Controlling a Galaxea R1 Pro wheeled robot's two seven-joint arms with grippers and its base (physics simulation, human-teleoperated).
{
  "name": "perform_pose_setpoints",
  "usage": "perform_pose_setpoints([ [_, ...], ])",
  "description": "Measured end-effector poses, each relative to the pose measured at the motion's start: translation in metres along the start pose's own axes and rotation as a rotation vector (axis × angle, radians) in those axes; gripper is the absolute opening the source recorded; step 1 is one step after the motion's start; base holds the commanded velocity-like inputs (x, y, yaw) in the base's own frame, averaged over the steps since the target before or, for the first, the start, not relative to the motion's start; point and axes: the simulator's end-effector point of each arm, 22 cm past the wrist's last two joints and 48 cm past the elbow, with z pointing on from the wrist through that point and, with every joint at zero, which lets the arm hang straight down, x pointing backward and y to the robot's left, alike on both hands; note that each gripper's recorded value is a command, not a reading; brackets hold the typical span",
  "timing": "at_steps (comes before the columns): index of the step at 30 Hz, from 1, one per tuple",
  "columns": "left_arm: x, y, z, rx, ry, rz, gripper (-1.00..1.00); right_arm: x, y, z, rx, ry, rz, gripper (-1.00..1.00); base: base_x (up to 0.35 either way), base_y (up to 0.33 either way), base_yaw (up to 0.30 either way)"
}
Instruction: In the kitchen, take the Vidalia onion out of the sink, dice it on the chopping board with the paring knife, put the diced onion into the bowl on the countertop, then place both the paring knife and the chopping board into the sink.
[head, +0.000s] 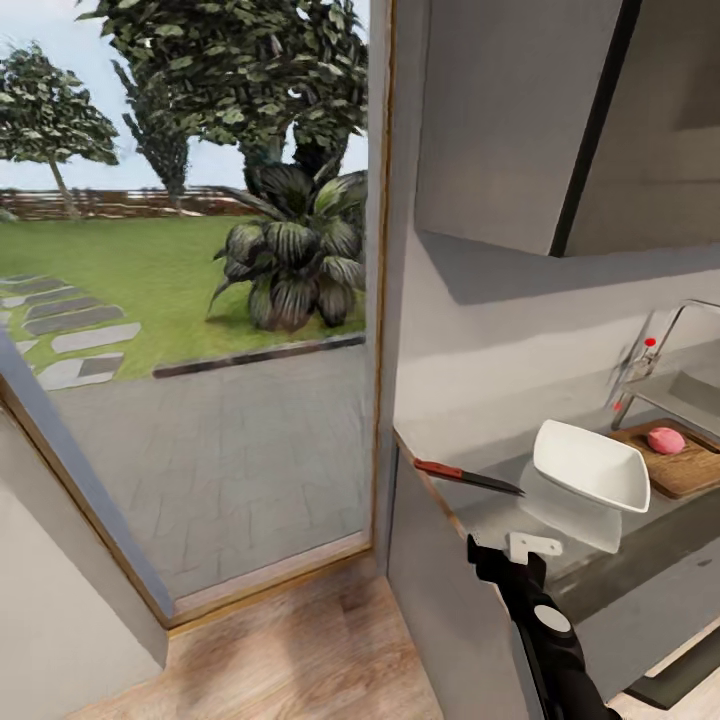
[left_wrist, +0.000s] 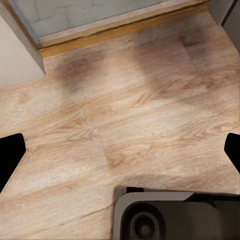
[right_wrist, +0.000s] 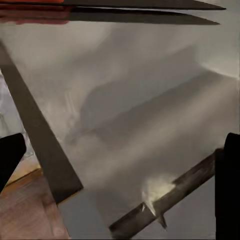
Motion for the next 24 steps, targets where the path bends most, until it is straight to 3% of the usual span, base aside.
perform_pose_setpoints([
  [12,0.001,0.000,0.000,0.000,0.002,0.001,1.00,-0.014,-0.003,-0.003,0.007,-0.023,0.022,1.00,-0.001,0.044,0.000],
  [19,0.003,0.000,-0.001,0.000,0.006,0.001,1.00,-0.046,-0.020,-0.014,0.099,-0.071,0.033,1.00,0.000,0.001,0.000],
  [24,0.003,0.000,-0.001,-0.001,0.008,0.000,1.00,-0.069,-0.016,-0.027,0.149,-0.099,0.021,1.00,0.000,0.000,0.000],
])
